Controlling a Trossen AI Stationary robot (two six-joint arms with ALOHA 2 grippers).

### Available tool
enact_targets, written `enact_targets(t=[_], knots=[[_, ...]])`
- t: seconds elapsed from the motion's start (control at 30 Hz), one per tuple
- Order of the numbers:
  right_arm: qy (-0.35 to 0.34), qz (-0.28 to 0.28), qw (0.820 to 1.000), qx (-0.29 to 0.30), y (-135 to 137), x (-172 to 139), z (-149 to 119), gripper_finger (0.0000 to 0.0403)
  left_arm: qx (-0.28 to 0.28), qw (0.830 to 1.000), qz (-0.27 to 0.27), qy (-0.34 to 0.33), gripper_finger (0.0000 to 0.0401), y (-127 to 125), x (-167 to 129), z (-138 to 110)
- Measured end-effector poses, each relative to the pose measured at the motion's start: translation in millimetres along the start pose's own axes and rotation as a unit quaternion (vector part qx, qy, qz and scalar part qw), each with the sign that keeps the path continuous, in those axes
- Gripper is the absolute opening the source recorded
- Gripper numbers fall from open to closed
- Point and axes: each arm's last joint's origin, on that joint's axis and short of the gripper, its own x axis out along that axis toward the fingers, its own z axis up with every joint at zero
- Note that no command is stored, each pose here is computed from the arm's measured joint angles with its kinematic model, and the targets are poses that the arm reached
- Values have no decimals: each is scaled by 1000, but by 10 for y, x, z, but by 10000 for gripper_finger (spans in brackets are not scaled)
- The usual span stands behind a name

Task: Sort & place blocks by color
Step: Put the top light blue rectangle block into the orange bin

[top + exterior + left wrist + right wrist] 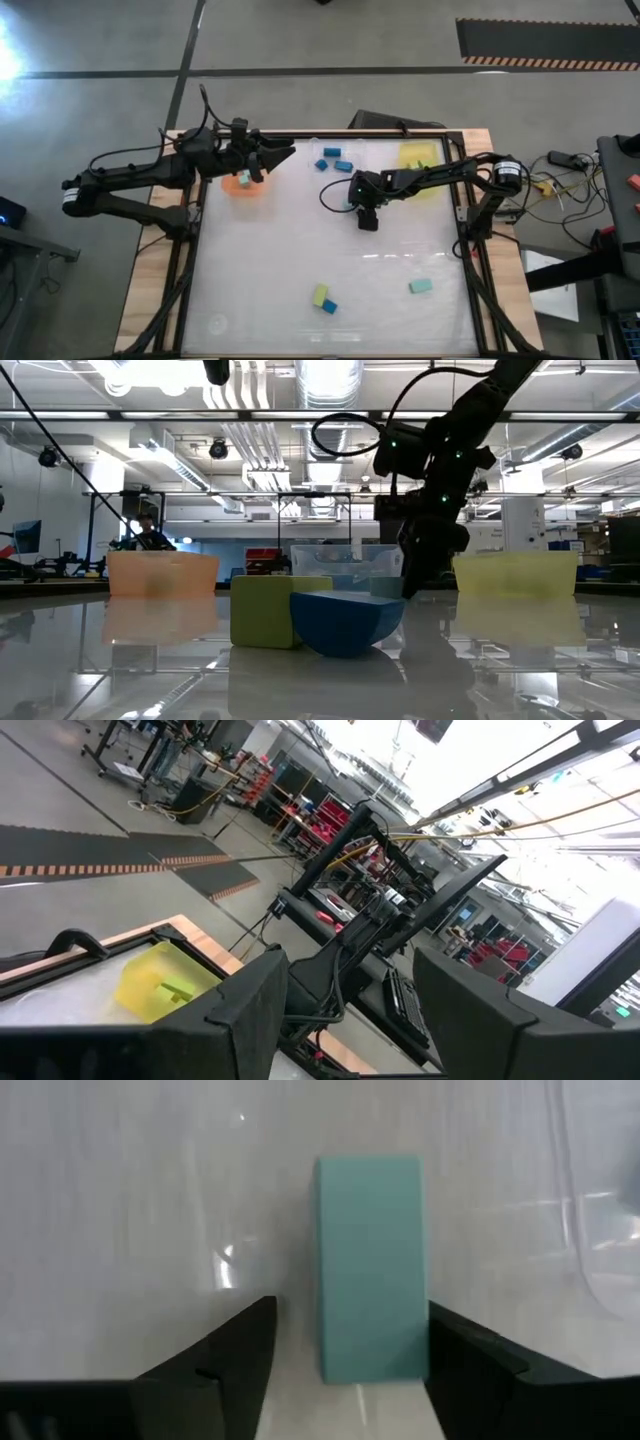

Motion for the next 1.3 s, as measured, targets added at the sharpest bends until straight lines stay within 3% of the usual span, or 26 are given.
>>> enact_targets(t=[0.27,0.6,0.77,0.93,1.13,1.3], knots=[[-8,9,1000,5,8,-46,13,121,0,1000,0,0,201,0,0,0],[-81,84,989,90,74,-466,119,121,31,1000,0,1,201,1,0,-1],[-183,111,969,123,169,-844,258,121,76,997,0,1,201,1,0,-1],[-328,149,918,166,228,-1196,467,121,130,991,-6,9,201,8,23,-23],[-481,215,822,215,219,-1466,705,121,142,989,-19,35,201,44,121,-106],[-552,249,763,228,207,-1563,801,121,140,988,-29,53,201,58,212,-189]])
